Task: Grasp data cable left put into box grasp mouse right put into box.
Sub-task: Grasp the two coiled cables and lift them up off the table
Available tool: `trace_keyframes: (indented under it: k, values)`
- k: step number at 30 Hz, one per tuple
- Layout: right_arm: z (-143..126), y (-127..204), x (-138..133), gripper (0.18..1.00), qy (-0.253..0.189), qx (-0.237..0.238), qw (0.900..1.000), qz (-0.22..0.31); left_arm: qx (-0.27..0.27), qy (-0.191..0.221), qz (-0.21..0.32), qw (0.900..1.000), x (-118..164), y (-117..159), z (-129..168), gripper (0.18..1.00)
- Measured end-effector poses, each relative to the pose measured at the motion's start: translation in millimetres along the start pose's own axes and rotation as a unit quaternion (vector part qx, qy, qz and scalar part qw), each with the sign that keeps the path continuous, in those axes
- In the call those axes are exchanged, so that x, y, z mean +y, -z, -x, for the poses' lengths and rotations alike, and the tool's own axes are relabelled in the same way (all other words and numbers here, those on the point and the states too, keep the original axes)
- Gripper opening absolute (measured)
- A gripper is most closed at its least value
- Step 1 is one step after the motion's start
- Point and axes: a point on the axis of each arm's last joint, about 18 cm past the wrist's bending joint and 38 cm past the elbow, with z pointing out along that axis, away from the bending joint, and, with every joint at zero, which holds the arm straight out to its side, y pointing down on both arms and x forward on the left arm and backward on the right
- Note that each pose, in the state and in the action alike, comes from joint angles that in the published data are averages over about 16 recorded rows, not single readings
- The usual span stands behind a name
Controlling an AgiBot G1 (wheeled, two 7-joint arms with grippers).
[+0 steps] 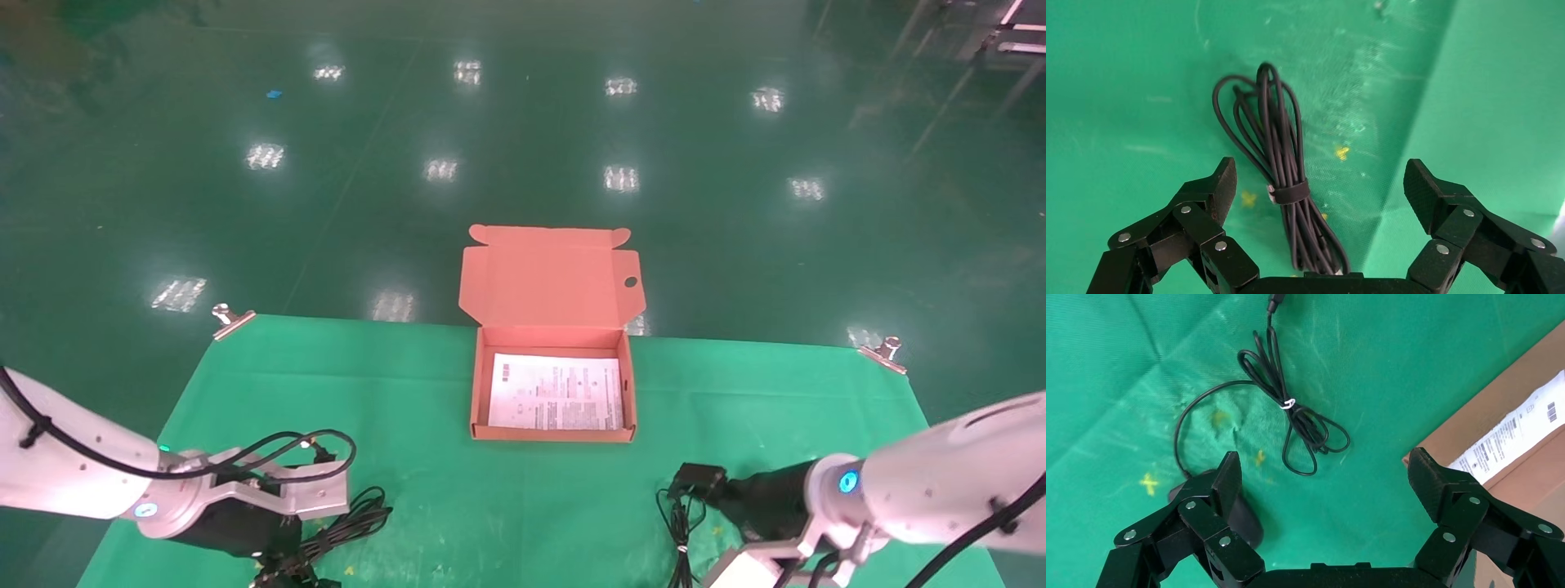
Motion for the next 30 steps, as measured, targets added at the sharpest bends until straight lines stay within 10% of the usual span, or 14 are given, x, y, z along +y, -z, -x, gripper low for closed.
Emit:
trace_keyframes:
  k: [30]
  values:
    - [26,-69,-21,0.999,0.008,0.006,1.000,0.029,-0.020,0.050,0.028,0.9982,29,-33,8,1.000]
